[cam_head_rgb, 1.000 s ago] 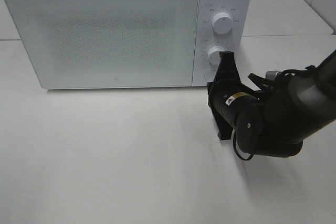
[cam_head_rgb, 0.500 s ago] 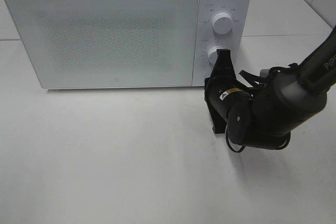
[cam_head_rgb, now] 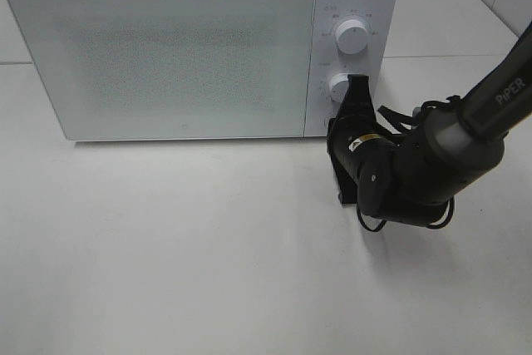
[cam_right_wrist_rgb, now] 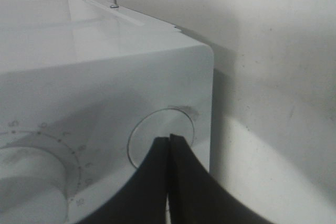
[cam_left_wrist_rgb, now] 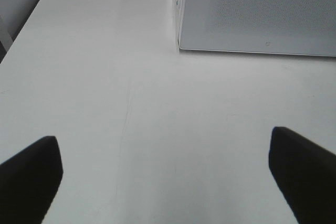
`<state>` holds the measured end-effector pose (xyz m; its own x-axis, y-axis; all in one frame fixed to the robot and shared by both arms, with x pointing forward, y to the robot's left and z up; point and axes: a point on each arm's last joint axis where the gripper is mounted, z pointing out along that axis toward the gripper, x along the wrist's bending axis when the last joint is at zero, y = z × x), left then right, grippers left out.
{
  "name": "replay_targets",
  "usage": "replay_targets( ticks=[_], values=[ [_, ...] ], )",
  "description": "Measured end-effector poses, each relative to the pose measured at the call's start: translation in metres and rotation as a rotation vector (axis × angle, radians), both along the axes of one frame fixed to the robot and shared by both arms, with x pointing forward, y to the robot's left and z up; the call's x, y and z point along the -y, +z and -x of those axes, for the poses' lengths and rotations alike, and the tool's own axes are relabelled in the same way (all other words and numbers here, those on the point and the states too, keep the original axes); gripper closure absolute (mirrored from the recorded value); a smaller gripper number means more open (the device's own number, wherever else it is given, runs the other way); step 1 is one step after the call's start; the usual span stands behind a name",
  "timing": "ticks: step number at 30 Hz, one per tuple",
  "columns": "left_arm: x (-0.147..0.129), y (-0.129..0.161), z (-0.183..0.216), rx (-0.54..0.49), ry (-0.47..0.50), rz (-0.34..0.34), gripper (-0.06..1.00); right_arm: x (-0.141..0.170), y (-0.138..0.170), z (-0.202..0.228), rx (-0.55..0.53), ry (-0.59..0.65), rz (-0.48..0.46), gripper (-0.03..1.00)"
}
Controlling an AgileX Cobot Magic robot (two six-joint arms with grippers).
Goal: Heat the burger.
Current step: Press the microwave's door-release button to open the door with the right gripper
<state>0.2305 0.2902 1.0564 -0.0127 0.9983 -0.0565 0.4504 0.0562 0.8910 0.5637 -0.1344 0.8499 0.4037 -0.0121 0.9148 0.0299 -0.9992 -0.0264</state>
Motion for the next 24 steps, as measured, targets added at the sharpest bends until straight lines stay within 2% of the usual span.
replay_targets(
  ticks=[24],
  values=[
    [0.0,0.0,0.0,0.0,0.0,0.0,-0.05,-0.004,-0.002,-0.017,0.008,-0.06,-0.037,0.96]
  ],
)
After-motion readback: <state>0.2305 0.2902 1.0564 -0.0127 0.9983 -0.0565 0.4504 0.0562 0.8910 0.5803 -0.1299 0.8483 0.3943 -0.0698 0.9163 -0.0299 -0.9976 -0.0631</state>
